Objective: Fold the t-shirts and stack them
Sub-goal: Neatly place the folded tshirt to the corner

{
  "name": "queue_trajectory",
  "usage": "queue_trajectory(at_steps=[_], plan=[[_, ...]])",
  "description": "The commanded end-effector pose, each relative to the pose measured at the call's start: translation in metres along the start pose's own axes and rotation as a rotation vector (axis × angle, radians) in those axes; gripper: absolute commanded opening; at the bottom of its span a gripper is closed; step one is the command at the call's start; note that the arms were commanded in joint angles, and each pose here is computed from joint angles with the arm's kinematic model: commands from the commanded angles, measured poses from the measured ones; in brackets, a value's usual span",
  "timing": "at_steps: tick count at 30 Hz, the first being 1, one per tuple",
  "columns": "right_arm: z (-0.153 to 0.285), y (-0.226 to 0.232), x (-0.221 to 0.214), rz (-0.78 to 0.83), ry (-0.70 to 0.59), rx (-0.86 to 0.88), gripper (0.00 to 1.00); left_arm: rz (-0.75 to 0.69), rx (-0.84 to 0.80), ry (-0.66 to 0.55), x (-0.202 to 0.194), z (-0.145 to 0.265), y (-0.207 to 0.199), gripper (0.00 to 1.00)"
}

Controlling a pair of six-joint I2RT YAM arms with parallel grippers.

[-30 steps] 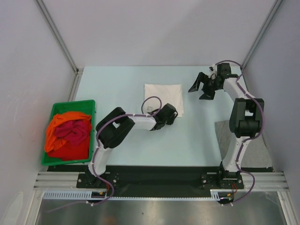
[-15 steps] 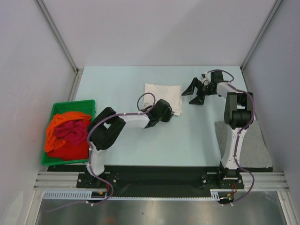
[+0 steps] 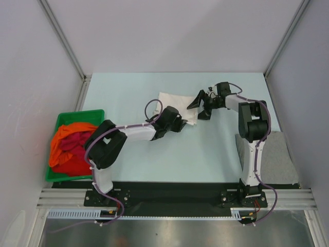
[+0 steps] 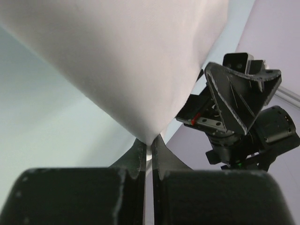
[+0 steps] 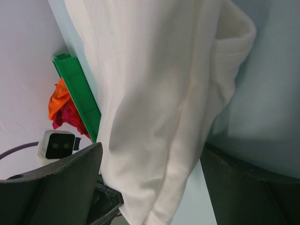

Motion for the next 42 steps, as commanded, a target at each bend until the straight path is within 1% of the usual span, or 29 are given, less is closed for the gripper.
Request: queue_trajectory(at_steps=[1,7,9,10,12,15,17,18,19,21,22,23,24,26,27,28,29,30,31,32,33,34,35,36,38,39,40,41,42], plan=[[-0.008,0.001,0.008,-0.049,-0.057,0.001,0.91,-0.010,-0.102,0.042,-0.003,0.026,-0.026,0.00],[-0.020,-0.007,0.016,-0.118,-0.139,-0.004,0.89,-0.028,-0.105,0.062,-0.003,0.035,-0.024,0.00],[-0.023,-0.006,0.022,-0.136,-0.177,0.015,0.86,-0.025,-0.098,0.066,-0.002,0.037,-0.020,0.00],[-0.025,-0.005,0.025,-0.121,-0.198,0.033,0.83,-0.023,-0.097,0.065,-0.001,0.037,-0.018,0.00],[-0.027,-0.007,0.026,-0.152,-0.206,0.037,0.80,-0.023,-0.097,0.069,-0.001,0.039,-0.017,0.00],[-0.027,-0.007,0.025,-0.155,-0.247,0.049,0.76,-0.037,-0.101,0.077,-0.002,0.040,-0.017,0.00],[-0.029,-0.007,0.024,-0.141,-0.260,0.068,0.70,-0.038,-0.104,0.091,-0.003,0.040,-0.017,0.00],[-0.029,-0.007,0.025,-0.138,-0.262,0.077,0.65,-0.046,-0.104,0.097,-0.004,0.040,-0.016,0.00],[-0.031,-0.007,0.024,-0.132,-0.257,0.082,0.54,-0.053,-0.106,0.119,-0.006,0.040,-0.015,0.00],[-0.032,-0.009,0.020,-0.129,-0.260,0.085,0.35,-0.082,-0.101,0.148,-0.008,0.041,-0.013,0.01],[-0.030,-0.008,0.020,-0.119,-0.278,0.089,0.15,-0.104,-0.099,0.173,-0.010,0.043,-0.013,0.04],[-0.029,-0.008,0.019,-0.111,-0.291,0.079,0.04,-0.130,-0.095,0.198,-0.012,0.045,-0.012,0.09],[-0.025,-0.006,0.018,-0.104,-0.319,0.054,0.00,-0.188,-0.085,0.207,-0.013,0.047,-0.009,0.17],[-0.021,-0.009,0.014,-0.086,-0.324,-0.007,0.00,-0.267,-0.090,0.255,-0.015,0.057,-0.007,0.22],[-0.011,0.001,0.014,-0.059,-0.377,-0.029,0.00,-0.369,-0.068,0.270,-0.014,0.060,0.001,0.24],[-0.008,-0.006,0.008,-0.059,-0.390,-0.076,0.00,-0.434,-0.071,0.296,-0.015,0.066,0.002,0.25],[-0.003,-0.004,0.005,-0.047,-0.416,-0.097,0.00,-0.583,-0.092,0.341,-0.015,0.075,0.005,0.27],[0.002,-0.005,0.005,-0.046,-0.462,-0.138,0.00,-0.665,-0.034,0.378,-0.012,0.081,0.015,0.27],[0.011,-0.002,-0.001,-0.029,-0.477,-0.169,0.00,-0.750,-0.030,0.400,-0.010,0.088,0.013,0.27],[0.016,-0.004,0.000,-0.028,-0.520,-0.213,0.00,-0.926,-0.046,0.427,-0.004,0.094,0.020,0.27],[0.020,-0.003,-0.003,-0.023,-0.535,-0.236,0.00,-1.018,-0.088,0.427,0.002,0.110,0.017,0.28],[0.029,-0.002,-0.011,-0.030,-0.545,-0.275,0.00,-1.106,-0.088,0.418,0.008,0.118,0.022,0.29],[0.034,-0.002,-0.012,-0.028,-0.585,-0.317,0.00,-1.235,-0.103,0.392,0.016,0.128,0.027,0.29],[0.038,-0.002,-0.016,-0.032,-0.602,-0.341,0.00,-1.278,-0.127,0.344,0.025,0.149,0.025,0.30],[0.054,-0.004,-0.027,-0.068,-0.652,-0.436,0.00,-1.343,-0.108,0.329,0.041,0.168,0.043,0.30],[0.059,-0.005,-0.032,-0.082,-0.665,-0.462,0.00,-1.342,-0.108,0.308,0.050,0.176,0.045,0.30],[0.065,-0.008,-0.038,-0.110,-0.674,-0.507,0.00,-1.345,-0.148,0.287,0.056,0.195,0.050,0.30],[0.079,-0.003,-0.042,-0.119,-0.746,-0.546,0.00,-1.348,-0.163,0.276,0.060,0.203,0.054,0.31],[0.086,-0.001,-0.045,-0.142,-0.777,-0.567,0.00,-1.341,-0.171,0.262,0.066,0.212,0.058,0.31]])
Point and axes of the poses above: each gripper's point midway between its finger pads, its own z axis back along the fingers, its own y axis along the line the jaws close on, x = y × z, the point moved 9 cm from there along z, back along the fingers, and after that the axes turned 3 degrees about -z, right-handed, at the moved point
